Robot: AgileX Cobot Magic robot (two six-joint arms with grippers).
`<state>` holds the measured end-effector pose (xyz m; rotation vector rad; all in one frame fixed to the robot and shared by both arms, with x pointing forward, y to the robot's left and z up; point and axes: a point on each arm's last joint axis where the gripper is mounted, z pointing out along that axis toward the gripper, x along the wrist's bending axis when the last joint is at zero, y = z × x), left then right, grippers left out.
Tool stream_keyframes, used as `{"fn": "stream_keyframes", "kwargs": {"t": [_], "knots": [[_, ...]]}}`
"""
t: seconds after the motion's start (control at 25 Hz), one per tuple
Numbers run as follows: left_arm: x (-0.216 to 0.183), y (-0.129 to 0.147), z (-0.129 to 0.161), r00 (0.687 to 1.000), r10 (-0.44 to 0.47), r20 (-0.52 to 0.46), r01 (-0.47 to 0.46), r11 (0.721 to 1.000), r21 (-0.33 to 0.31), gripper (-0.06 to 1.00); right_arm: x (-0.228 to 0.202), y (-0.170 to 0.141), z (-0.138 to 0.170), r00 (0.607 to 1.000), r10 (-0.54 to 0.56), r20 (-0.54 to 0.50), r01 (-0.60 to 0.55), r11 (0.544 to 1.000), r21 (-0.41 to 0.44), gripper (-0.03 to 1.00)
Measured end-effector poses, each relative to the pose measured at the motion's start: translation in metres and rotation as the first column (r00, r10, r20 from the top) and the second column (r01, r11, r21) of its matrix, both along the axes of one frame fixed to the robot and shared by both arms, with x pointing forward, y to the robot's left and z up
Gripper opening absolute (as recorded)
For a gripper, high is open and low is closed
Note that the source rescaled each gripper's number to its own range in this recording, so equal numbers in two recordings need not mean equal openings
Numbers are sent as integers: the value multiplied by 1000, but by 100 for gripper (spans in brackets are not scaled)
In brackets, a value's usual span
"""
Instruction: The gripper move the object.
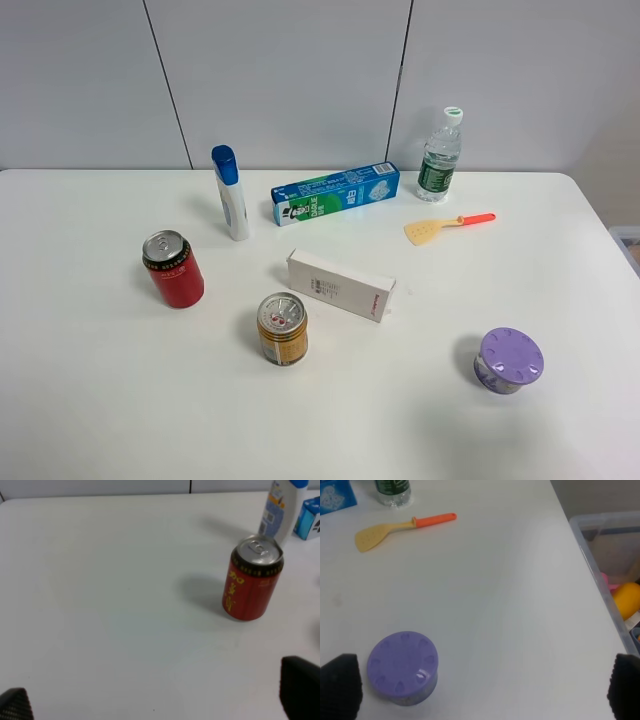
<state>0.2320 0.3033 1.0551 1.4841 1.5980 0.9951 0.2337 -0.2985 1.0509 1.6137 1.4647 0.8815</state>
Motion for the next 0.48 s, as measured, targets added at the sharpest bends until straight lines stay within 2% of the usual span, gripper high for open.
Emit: {"fn": "stream_keyframes", "kwargs": {"t": [0.48], "knots": [[0, 0, 0, 1000, 0, 0, 0, 1000, 0, 100, 0, 0, 0, 1000, 0, 0, 0, 1000, 0, 100]]}}
